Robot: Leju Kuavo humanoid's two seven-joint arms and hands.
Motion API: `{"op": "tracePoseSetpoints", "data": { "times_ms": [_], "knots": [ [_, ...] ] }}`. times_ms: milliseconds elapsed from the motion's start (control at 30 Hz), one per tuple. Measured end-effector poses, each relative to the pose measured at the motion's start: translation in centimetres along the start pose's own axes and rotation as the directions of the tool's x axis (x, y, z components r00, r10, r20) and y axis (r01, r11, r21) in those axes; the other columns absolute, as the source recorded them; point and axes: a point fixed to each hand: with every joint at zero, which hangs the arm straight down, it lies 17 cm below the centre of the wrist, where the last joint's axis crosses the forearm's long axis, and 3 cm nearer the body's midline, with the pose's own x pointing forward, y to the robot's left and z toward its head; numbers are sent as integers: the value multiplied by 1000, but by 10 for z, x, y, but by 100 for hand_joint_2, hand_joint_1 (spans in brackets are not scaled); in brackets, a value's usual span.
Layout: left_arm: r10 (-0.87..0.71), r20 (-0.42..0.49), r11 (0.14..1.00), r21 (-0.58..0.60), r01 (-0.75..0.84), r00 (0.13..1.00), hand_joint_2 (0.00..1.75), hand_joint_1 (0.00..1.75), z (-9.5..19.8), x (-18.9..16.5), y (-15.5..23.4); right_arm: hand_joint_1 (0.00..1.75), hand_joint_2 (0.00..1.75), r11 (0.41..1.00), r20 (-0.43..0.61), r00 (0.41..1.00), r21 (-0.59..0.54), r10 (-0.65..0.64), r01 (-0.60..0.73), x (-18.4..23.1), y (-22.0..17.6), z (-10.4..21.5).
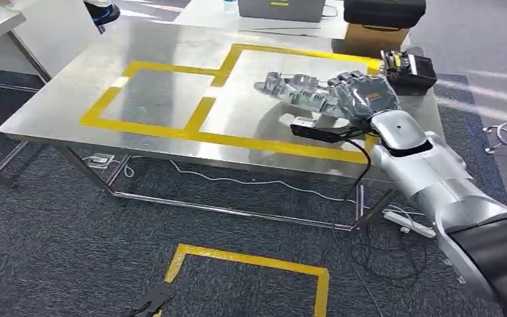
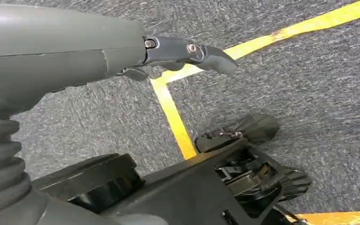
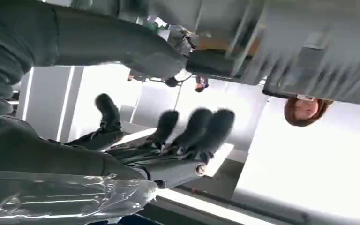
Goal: Take the parts from the cabinet and place them on the table.
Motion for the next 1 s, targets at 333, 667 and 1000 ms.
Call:
{"op": "tracePoseSetpoints", "data": {
  "times_ms": [333,667,1000],
  "knots": [
    [-7,-1,1000,4,7,1000,0,0,0,0,1,0,175,1000,-2,1000,-9,-4,4,0,-3,-1],
    [-7,-10,1000,4,7,1000,0,0,0,-2,1,0,175,1000,-2,1000,-12,-7,7,1,-3,-1],
    [-6,-12,1000,9,6,1000,0,0,0,-4,3,0,175,999,0,999,-36,-38,38,8,-4,3]
  ]
}}
